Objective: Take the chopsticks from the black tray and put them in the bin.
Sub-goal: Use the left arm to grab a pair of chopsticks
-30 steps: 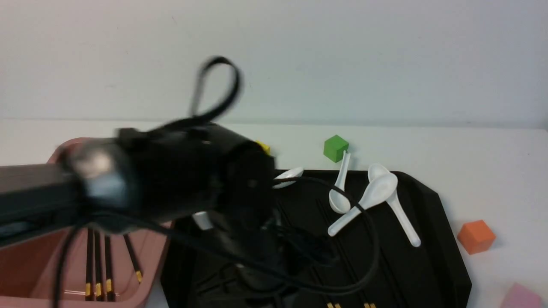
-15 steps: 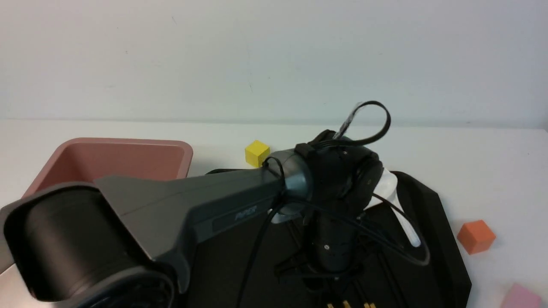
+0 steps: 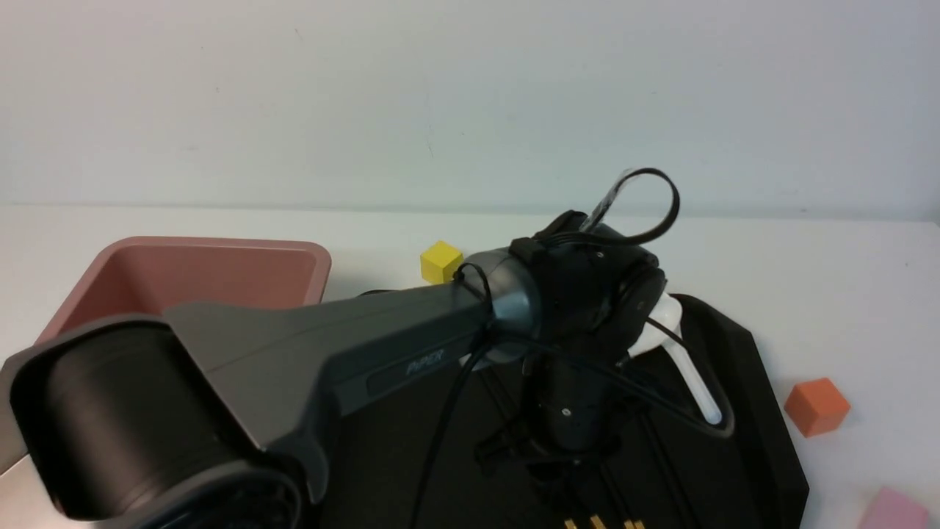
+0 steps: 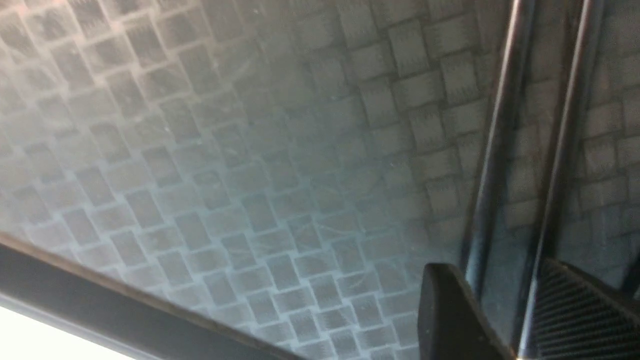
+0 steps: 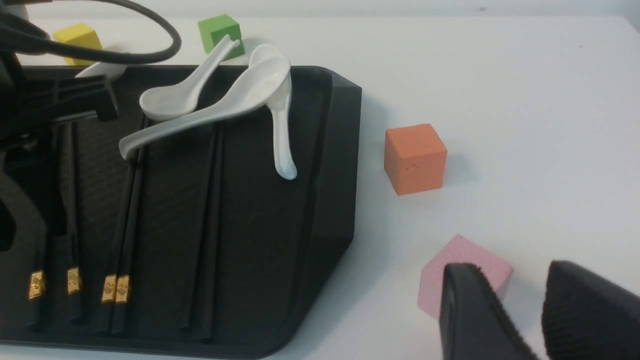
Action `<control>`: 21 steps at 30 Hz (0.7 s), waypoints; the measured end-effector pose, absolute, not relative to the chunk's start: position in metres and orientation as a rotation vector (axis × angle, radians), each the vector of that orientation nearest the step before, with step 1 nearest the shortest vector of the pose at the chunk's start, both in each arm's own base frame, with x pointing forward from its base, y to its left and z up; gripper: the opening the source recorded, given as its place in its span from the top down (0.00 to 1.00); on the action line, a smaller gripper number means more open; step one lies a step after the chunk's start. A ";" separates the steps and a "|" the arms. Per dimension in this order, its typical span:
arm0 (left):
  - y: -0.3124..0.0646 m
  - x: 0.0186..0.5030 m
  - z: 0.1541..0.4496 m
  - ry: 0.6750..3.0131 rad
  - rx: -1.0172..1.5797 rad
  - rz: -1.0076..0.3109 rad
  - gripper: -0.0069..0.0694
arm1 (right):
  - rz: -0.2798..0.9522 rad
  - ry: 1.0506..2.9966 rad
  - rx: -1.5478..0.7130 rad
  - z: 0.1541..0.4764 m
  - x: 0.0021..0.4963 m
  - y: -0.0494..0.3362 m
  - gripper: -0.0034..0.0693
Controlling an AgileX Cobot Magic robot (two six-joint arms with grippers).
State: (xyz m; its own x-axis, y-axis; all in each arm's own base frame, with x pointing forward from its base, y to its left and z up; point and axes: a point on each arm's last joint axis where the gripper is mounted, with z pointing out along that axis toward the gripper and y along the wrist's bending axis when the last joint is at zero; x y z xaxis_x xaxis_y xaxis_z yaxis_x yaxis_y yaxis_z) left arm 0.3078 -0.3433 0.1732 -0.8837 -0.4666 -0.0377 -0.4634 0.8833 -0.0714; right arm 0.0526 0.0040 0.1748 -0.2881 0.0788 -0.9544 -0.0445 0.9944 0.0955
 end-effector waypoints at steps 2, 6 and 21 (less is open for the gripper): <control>-0.344 0.308 0.173 2.995 -0.743 -0.097 0.56 | 0.120 1.859 0.025 0.175 0.053 0.004 0.62; -0.343 0.308 0.173 2.981 -0.756 -0.090 0.51 | 0.120 1.859 0.025 0.175 0.053 0.004 0.62; -0.347 0.313 0.155 2.954 -0.853 -0.077 0.47 | 0.120 1.859 0.025 0.175 0.053 0.004 0.62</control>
State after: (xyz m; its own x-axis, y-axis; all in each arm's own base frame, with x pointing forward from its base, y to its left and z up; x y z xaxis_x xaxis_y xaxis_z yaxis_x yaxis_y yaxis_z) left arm 0.3125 -0.3470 0.1551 -0.8442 -0.5337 -0.0496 -0.5304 0.8451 -0.0663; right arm 0.0526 0.0040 0.1748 -0.2881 0.0788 -0.9544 -0.0445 0.9944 0.0955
